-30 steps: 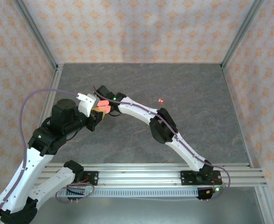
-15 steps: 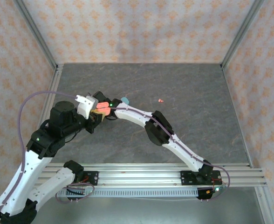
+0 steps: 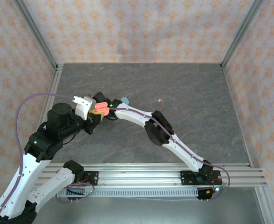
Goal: Insert the wireless bluetooth earbuds into the charging case
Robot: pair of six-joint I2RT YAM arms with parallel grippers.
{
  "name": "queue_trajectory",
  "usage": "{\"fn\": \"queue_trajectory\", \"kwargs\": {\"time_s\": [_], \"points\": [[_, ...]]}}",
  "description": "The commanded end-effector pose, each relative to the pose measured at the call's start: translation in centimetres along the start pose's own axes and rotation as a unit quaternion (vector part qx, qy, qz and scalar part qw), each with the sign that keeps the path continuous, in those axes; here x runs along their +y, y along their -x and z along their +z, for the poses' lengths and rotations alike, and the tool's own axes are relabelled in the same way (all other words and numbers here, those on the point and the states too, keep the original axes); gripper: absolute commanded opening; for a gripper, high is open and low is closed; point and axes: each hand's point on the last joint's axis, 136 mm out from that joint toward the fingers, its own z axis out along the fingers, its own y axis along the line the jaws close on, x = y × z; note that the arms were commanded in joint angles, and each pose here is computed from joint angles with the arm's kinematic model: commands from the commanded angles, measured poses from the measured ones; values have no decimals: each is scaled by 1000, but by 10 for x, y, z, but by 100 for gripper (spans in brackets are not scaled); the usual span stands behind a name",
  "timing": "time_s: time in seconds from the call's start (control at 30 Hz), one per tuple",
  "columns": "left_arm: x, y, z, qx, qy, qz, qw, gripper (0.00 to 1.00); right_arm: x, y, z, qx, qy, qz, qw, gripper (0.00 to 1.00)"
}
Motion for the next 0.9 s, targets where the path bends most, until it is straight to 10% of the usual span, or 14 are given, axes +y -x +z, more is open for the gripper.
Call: {"fn": "queue_trajectory", "kwargs": {"time_s": [0.0,0.4,0.87], "points": [[4,-4,0,4,11,-17,1000,0,-19,-26,-15,57,-26,23,998,20],[5,6,7,-12,10,-39,999,0,-77,-76,-97,116,-53,108,986,13],[-3,23,53,-5,-31,-78,996,0,-181,-170,-196,131,-168,339,917,24]]}}
